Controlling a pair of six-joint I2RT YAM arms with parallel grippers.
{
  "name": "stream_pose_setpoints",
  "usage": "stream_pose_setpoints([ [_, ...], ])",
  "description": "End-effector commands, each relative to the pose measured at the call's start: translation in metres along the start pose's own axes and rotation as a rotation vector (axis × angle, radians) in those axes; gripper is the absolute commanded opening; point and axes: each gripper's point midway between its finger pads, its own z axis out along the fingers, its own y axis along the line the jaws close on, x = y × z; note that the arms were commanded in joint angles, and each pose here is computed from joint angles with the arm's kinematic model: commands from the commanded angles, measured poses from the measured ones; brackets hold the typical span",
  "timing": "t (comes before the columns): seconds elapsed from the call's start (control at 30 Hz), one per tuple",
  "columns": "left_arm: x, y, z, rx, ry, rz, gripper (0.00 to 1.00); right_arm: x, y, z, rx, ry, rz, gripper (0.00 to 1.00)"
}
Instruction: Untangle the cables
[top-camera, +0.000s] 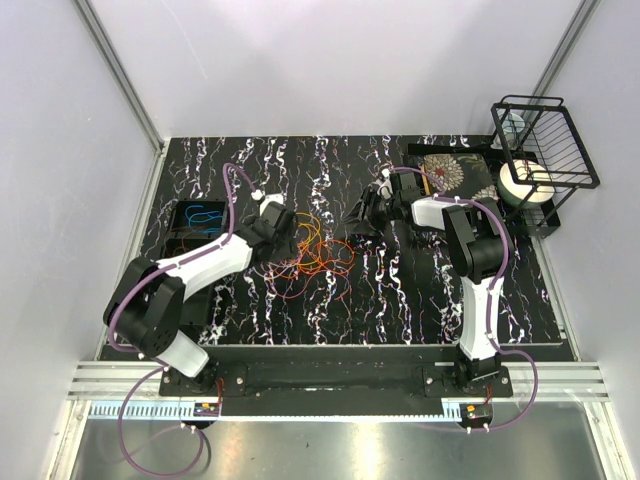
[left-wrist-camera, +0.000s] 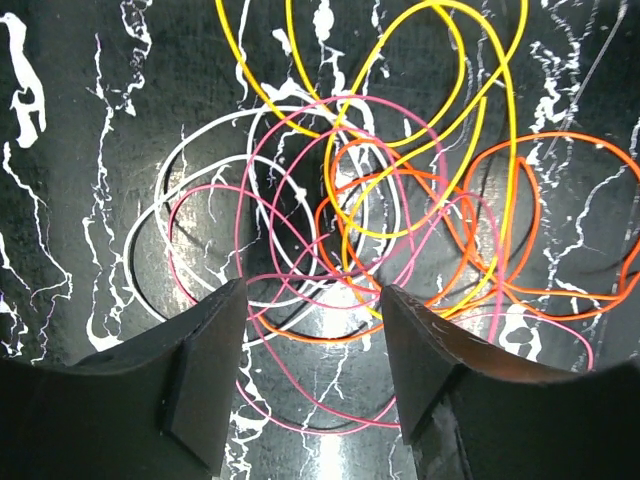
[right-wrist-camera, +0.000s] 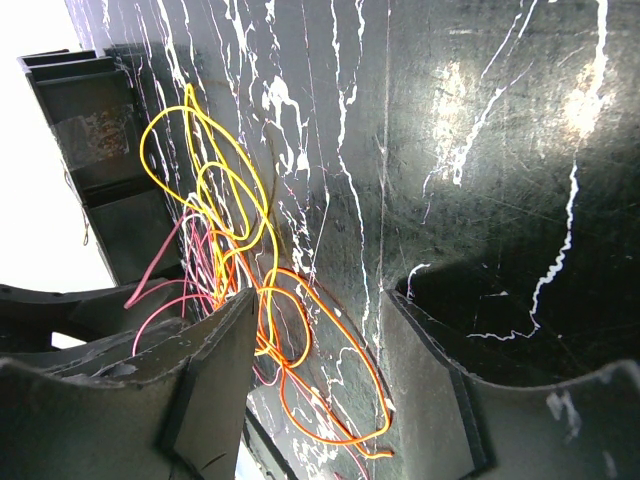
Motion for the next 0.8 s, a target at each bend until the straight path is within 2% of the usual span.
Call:
stream_pose_setpoints([
  [0.0, -0.011, 0.003, 0.005, -0.025, -0.068, -0.017, 0.59, 0.003, -0.018, 0.006, 0.058, 0.007, 0.014, 0.59],
  [0.5, -0.016, 0.004, 0.035, -0.130, -0.045, -0.052, 0.53, 0.004, -0.021, 0.008, 0.059, 0.012, 0.018, 0.60],
  [0.7, -0.018, 0.003, 0.037, -0.134, -0.046, -0.057, 0.41, 0.004, -0.020, 0.008, 0.056, 0.014, 0.018, 0.59],
  [0.77, -0.016, 0.004, 0.038, -0.136, -0.040, -0.057, 0.31, 0.003, -0.020, 0.008, 0.056, 0.014, 0.019, 0.60],
])
